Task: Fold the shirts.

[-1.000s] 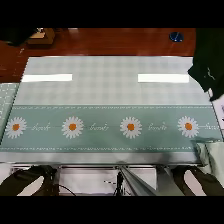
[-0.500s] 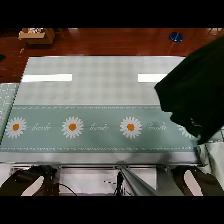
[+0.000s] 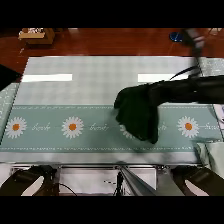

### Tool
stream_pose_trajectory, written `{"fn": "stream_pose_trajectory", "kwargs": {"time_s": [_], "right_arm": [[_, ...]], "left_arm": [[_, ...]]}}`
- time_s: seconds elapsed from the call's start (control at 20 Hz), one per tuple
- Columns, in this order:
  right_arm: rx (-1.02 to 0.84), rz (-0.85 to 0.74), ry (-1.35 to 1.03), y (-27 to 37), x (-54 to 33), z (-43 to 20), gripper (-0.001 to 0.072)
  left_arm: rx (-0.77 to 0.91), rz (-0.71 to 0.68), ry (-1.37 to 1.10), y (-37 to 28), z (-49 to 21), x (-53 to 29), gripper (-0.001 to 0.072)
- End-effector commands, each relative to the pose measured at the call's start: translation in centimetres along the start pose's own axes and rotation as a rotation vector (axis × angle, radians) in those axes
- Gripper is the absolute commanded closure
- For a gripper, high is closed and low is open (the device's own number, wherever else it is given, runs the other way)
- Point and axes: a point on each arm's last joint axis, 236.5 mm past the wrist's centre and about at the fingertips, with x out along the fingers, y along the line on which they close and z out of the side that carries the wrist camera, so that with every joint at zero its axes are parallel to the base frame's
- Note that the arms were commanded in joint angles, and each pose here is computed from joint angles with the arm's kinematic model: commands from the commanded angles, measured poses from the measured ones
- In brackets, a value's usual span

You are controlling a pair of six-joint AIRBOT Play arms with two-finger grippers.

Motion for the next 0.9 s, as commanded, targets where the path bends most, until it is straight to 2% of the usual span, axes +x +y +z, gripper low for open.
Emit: {"fn": "stream_pose_trajectory", "kwargs": {"time_s": [0.0, 0.1, 0.15, 0.2, 0.25, 0.35, 0.4, 0.55, 0.65, 0.7, 0.8, 0.85], "right_arm": [[-0.068, 0.012, 0.087, 3.6, 10.6, -3.4, 0.0688], [-0.024, 0.0, 0.15, 3.1, 14.6, -5.4, 0.0684], [-0.028, -0.018, 0.189, 2.3, 15.4, -6.4, 0.0599], [-0.04, -0.029, 0.218, 1.6, 15.3, -6.9, 0.0455], [-0.072, -0.034, 0.247, 1.0, 14.5, -7.1, 0.0354], [-0.182, -0.074, 0.281, -1.1, 11.3, -6.3, 0.0203], [-0.224, -0.141, 0.281, -3.0, 9.2, -5.4, 0.0177], [-0.336, -0.502, 0.245, -11.5, -0.1, -2.3, 0.0182], [-0.307, -0.754, 0.259, -17.3, -6.8, -1.8, 0.0184], [-0.245, -0.828, 0.28, -19.6, -9.4, -2.5, 0.0184], [-0.069, -0.85, 0.301, -22.8, -11.6, -4.9, 0.018], [0.042, -0.802, 0.306, -23.8, -11.4, -6.5, 0.0179]], "left_arm": [[-0.017, -0.001, 0.09, 0.4, -2.0, 2.4, 0.0079], [-0.03, -0.002, 0.164, 0.7, -3.9, 4.3, 0.0079], [-0.036, -0.002, 0.197, 0.8, -4.7, 5.1, 0.008], [-0.041, -0.003, 0.229, 0.9, -5.6, 5.9, 0.008], [-0.046, -0.009, 0.255, 0.9, -6.3, 6.6, 0.008], [-0.059, -0.048, 0.289, 0.2, -7.4, 8.0, 0.0079], [-0.067, -0.083, 0.293, -0.5, -7.7, 8.9, 0.0079], [-0.107, -0.25, 0.273, -3.7, -8.4, 12.7, 0.0079], [-0.147, -0.306, 0.292, -4.5, -10.2, 15.5, 0.0078], [-0.164, -0.308, 0.314, -4.4, -11.6, 17.0, 0.0078], [-0.167, -0.302, 0.389, -3.8, -15.6, 19.5, 0.0079], [-0.163, -0.303, 0.432, -3.6, -17.6, 20.2, 0.0079]]}}
